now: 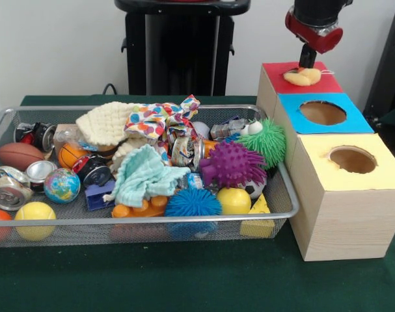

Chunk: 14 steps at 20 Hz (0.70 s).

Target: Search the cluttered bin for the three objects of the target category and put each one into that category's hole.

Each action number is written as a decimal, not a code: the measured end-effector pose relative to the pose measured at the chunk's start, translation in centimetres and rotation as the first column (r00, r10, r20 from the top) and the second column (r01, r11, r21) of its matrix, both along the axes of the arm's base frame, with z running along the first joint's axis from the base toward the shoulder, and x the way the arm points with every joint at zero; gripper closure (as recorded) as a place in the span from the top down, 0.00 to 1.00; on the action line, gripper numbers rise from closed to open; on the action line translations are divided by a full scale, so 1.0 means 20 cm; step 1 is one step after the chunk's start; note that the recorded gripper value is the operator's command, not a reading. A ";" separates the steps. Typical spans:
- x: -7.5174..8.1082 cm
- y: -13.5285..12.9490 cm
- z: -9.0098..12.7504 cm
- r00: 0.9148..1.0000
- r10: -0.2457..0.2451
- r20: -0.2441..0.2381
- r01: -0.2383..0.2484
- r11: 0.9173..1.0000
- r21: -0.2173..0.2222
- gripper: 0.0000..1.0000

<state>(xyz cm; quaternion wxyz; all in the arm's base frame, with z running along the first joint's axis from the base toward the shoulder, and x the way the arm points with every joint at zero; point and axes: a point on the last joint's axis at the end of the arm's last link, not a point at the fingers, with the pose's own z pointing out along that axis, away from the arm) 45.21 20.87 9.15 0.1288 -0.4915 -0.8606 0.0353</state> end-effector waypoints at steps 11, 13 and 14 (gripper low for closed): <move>0.02 -0.14 -0.14 0.998 -0.060 -0.009 0.060 0.998 0.003 0.00; 0.03 -0.15 -0.19 0.998 -0.059 0.011 0.060 0.998 -0.009 0.00; 0.05 -0.16 -0.26 0.997 -0.052 0.055 0.054 0.998 -0.031 0.00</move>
